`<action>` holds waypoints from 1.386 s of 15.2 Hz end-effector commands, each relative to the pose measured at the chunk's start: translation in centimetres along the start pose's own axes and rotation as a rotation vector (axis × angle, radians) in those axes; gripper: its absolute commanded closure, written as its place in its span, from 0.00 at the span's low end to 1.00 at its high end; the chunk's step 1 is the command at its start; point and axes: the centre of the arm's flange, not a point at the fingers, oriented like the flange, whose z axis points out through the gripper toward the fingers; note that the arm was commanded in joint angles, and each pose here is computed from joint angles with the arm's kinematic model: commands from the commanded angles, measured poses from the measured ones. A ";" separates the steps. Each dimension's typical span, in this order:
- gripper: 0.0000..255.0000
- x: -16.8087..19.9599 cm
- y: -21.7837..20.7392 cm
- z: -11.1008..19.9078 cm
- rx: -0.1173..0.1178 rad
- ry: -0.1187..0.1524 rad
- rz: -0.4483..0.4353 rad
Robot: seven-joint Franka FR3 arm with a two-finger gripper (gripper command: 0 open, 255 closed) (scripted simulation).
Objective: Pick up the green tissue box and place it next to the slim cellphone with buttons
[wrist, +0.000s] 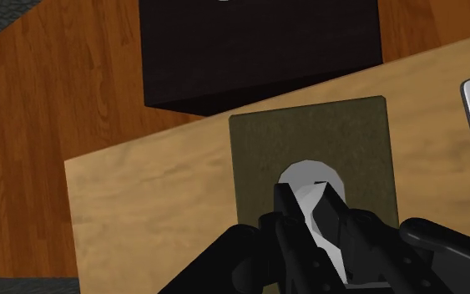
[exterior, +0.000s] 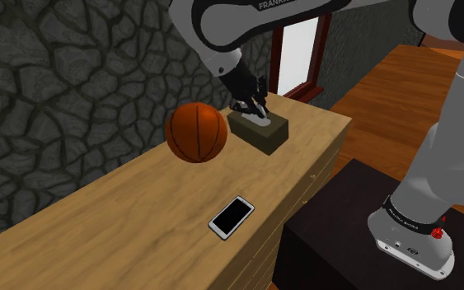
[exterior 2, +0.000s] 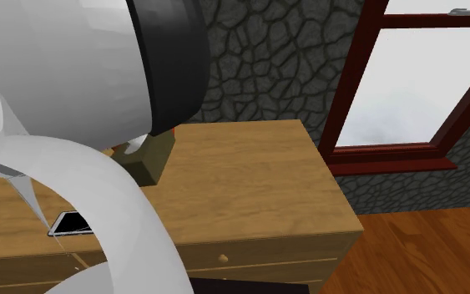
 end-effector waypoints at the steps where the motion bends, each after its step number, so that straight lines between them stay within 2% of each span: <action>1: 1.00 0.4 -0.5 0.9 0.000 0.000 0.000; 21: 1.00 3.3 -5.6 9.7 0.000 0.000 0.000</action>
